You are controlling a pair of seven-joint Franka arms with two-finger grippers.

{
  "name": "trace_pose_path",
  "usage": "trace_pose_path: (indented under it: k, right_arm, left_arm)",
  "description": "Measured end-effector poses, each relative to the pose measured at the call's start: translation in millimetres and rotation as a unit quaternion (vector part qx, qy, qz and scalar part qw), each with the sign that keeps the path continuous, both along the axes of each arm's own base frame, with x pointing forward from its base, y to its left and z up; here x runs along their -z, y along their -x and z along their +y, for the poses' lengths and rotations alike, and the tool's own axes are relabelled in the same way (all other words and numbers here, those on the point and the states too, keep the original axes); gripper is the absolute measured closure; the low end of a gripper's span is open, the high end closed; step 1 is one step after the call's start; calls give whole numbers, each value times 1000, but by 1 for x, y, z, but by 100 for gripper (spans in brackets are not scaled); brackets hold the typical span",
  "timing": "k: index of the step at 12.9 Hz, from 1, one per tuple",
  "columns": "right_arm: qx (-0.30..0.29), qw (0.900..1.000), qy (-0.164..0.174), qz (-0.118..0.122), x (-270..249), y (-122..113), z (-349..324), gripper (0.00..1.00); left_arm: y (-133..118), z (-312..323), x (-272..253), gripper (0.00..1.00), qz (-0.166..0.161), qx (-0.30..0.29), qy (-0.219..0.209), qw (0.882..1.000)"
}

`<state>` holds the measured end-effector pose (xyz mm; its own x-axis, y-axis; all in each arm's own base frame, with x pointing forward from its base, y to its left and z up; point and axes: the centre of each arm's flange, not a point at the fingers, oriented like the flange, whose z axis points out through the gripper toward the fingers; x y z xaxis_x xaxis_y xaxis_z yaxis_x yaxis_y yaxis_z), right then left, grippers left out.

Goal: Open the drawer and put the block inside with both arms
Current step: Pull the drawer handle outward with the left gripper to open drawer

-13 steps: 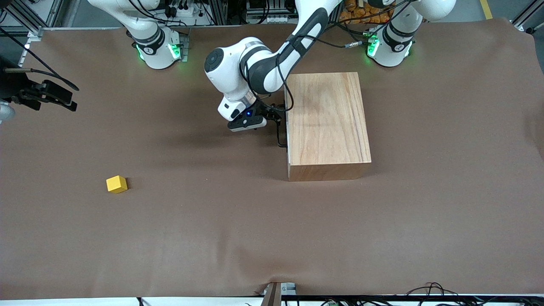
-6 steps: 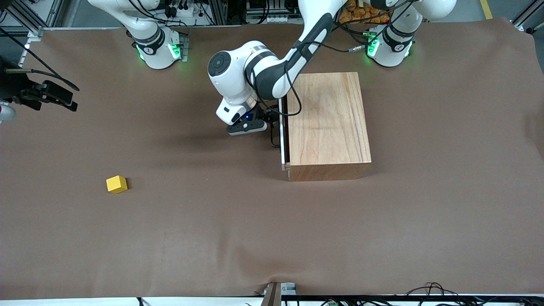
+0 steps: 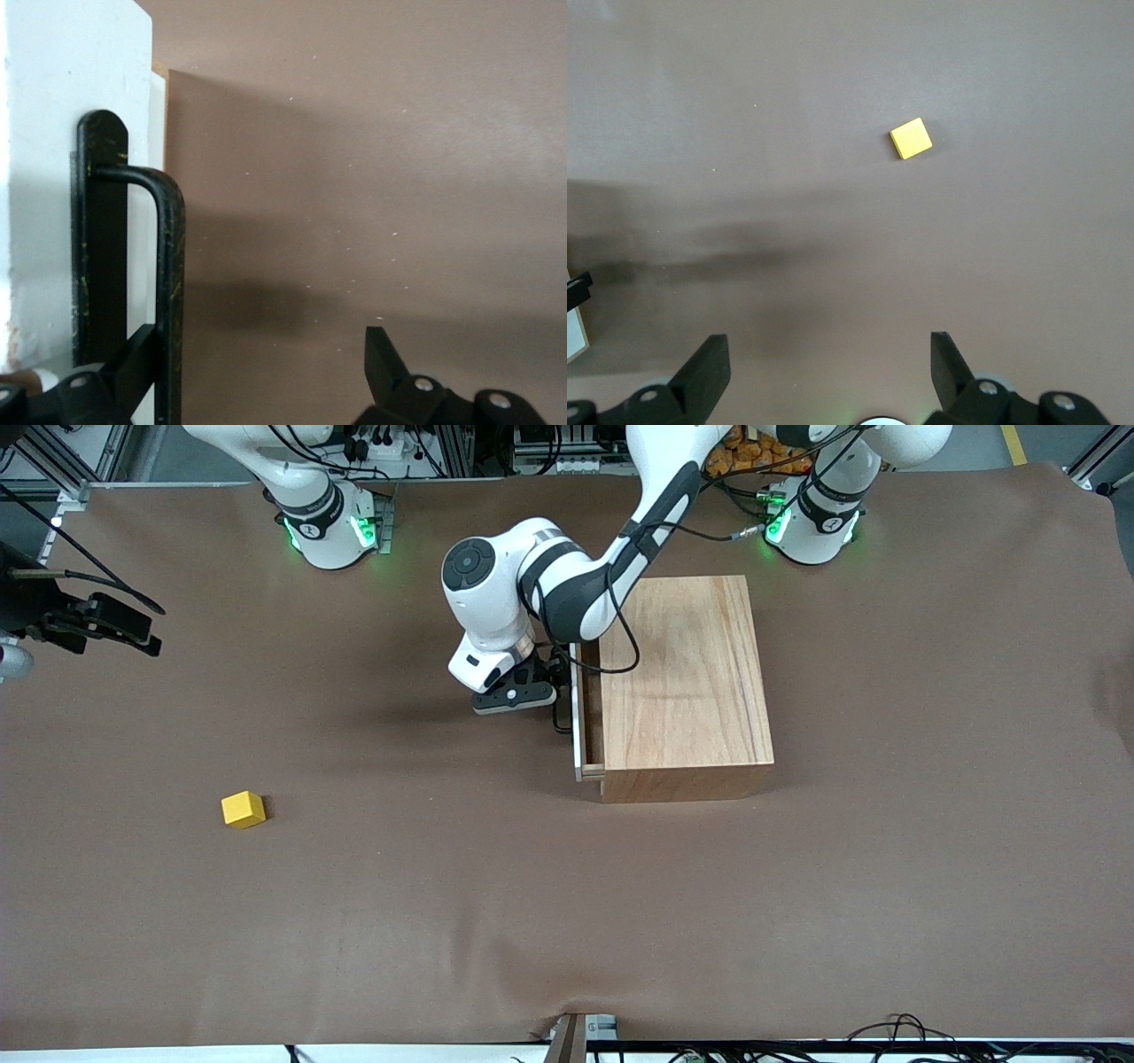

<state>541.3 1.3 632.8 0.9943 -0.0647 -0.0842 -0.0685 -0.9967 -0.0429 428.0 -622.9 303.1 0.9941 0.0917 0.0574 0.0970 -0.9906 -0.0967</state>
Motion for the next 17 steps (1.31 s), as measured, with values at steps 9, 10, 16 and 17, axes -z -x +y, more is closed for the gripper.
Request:
trace_pose_path:
  k: [9,10,16,17]
  right_arm:
    - [6,1000,0,8,2,2,-7,0]
    - [10,1000,0,8,2,2,-11,0]
    - [20,1000,1,-7,-12,2,-21,0]
    - [24,1000,1,-7,-13,2,-25,0]
  left_arm:
    - [-2,-8,-3,0,-5,-5,37,999]
    - [-1,-8,-3,0,-6,-4,39,999]
    - [0,-16,-5,0,-17,0,62,998]
    - [2,-18,-5,0,-19,2,66,998]
